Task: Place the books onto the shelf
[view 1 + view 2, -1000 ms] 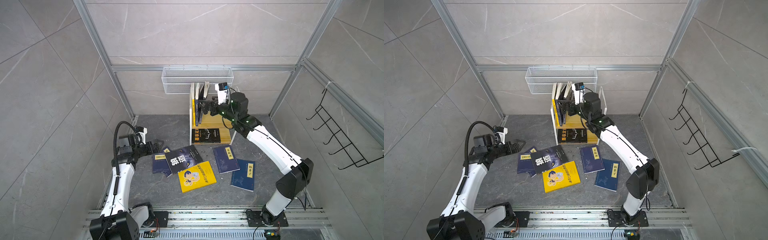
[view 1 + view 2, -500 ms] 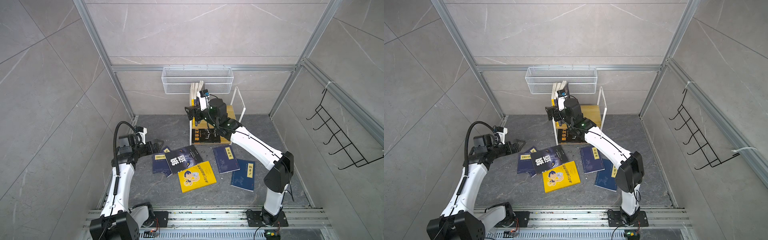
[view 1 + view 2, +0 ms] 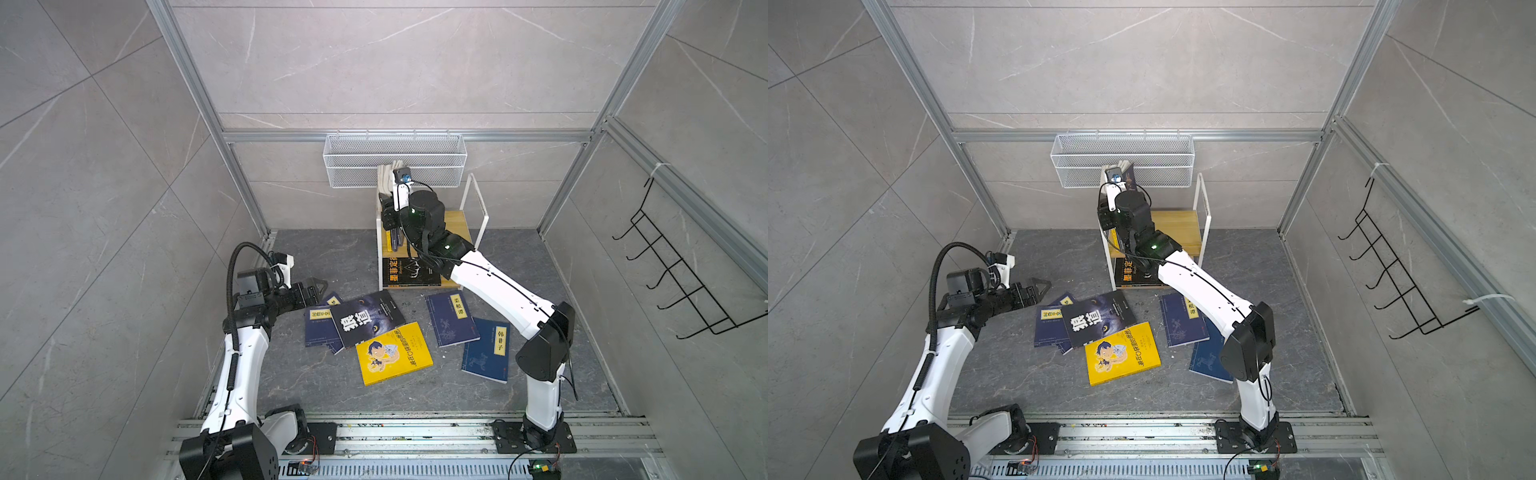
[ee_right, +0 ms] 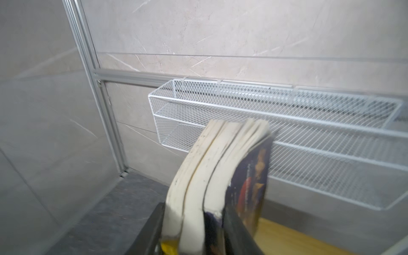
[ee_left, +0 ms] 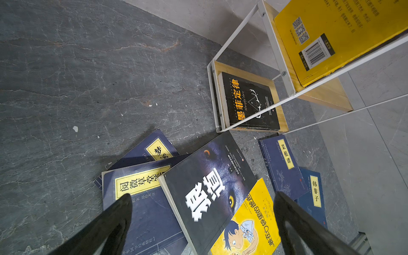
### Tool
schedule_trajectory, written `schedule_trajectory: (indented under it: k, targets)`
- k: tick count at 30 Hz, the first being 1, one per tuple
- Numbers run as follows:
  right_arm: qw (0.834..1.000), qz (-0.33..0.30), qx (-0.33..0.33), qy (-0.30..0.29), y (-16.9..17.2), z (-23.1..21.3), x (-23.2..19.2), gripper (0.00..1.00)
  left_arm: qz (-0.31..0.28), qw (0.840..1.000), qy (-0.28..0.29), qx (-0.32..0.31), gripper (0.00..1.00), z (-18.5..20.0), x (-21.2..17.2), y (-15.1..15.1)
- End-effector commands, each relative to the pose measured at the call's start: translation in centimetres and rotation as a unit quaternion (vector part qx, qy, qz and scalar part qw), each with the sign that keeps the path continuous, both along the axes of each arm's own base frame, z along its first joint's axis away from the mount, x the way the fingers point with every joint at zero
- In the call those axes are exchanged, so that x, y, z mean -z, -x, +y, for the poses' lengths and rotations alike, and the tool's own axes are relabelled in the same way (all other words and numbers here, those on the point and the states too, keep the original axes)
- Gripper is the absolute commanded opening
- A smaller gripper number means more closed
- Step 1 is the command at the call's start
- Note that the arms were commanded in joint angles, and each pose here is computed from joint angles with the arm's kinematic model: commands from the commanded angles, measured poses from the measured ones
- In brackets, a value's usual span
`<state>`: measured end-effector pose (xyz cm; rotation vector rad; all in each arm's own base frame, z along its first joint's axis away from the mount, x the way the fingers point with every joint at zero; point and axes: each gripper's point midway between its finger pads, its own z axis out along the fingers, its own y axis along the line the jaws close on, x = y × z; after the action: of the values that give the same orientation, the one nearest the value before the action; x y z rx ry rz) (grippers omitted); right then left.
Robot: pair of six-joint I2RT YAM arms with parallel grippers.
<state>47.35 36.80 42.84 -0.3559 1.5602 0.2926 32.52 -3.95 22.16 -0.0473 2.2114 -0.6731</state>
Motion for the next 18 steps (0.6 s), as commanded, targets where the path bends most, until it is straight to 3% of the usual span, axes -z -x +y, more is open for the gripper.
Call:
schedule_trajectory:
  k: [1,5,18]
  targets:
    - [1.0,-0.008,0.0,0.021,0.1,1.3,0.4,0.22,-0.021,1.0,0.004,0.008,1.0,-0.1,-0.9,-0.3]
    - [0.999,-0.024,0.009,0.046,0.4,1.3,-0.1,0.0,-0.023,1.0,0.005,0.01,1.0,-0.3,-0.9,-0.2]
    - [0.993,-0.057,0.009,0.106,2.9,1.2,-1.9,0.0,-0.022,1.0,0.003,0.007,1.0,-0.1,-0.9,-0.3]
